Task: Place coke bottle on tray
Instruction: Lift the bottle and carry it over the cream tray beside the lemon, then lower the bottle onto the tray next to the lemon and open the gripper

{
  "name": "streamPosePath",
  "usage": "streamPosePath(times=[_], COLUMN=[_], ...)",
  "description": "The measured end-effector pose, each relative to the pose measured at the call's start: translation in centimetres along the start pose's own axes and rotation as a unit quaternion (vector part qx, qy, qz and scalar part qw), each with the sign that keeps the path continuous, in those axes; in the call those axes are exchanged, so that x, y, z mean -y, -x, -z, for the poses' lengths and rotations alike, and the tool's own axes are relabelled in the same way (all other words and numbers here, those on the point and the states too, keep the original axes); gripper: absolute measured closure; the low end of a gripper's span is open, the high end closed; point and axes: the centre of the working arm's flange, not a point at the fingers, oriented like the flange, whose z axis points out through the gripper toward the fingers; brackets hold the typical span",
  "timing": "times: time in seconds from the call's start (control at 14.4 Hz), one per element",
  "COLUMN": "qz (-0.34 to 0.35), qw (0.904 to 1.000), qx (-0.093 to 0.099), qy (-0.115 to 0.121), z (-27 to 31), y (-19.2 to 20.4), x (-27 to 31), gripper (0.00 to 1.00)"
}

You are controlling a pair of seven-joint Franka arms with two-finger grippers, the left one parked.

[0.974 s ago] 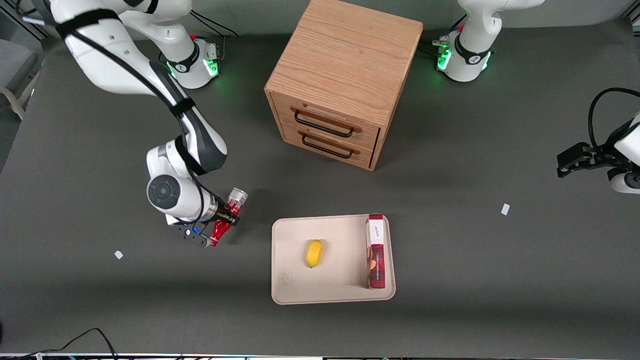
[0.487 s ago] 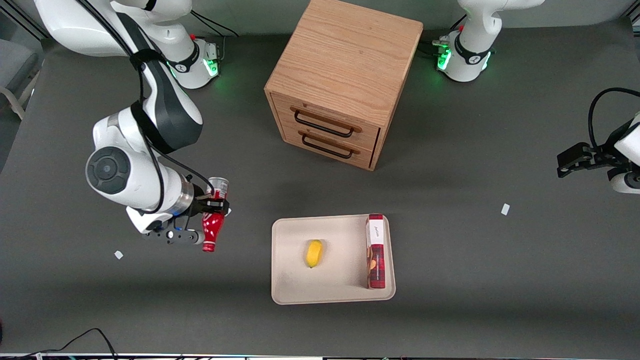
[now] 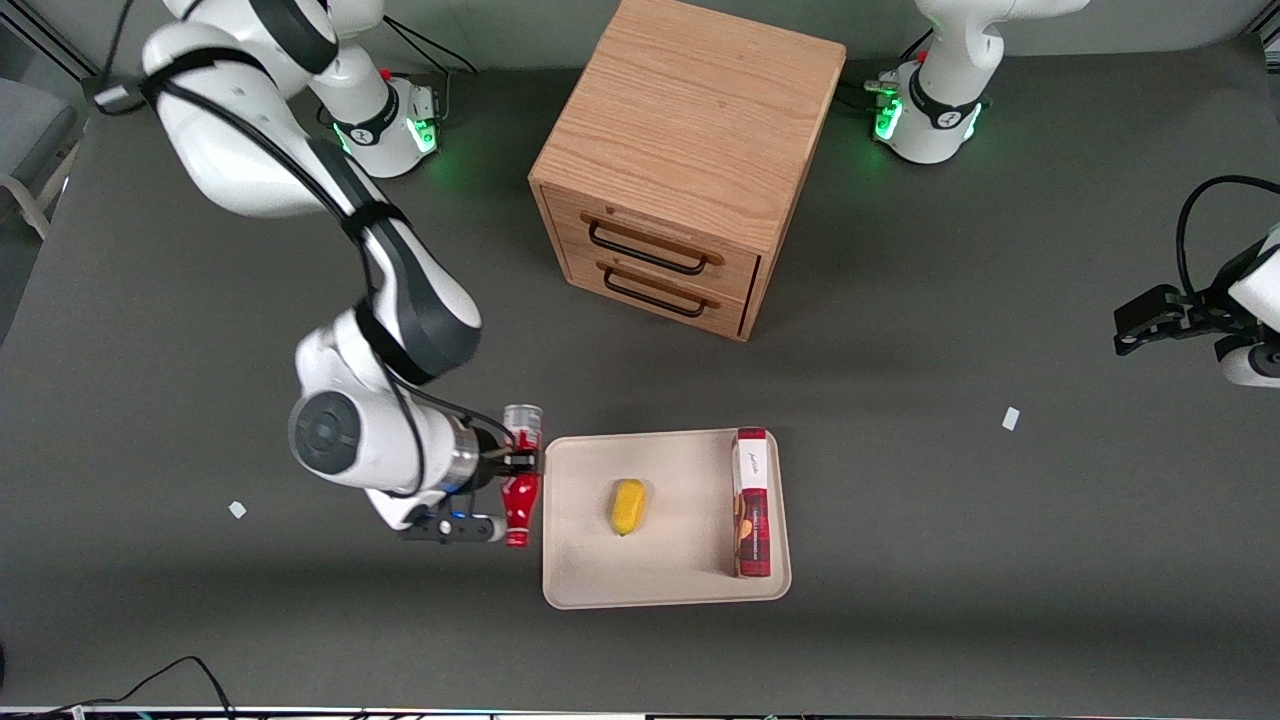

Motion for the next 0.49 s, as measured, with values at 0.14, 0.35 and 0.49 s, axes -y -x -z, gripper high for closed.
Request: streamPosePath(times=[0.14, 0.35, 0.49], qz=[-0.022, -0.036, -0.040], qw=[0.9997, 0.9990, 0.9987], qx=[-0.005, -0.014, -0.018], qy=[-0.010, -0.022, -0.026], z=[-4.7, -8.9, -10.2], y=[-0.5, -0.7, -0.9], x=[0.1, 0.1, -0.2], gripper=[0.44, 0.44, 0.44])
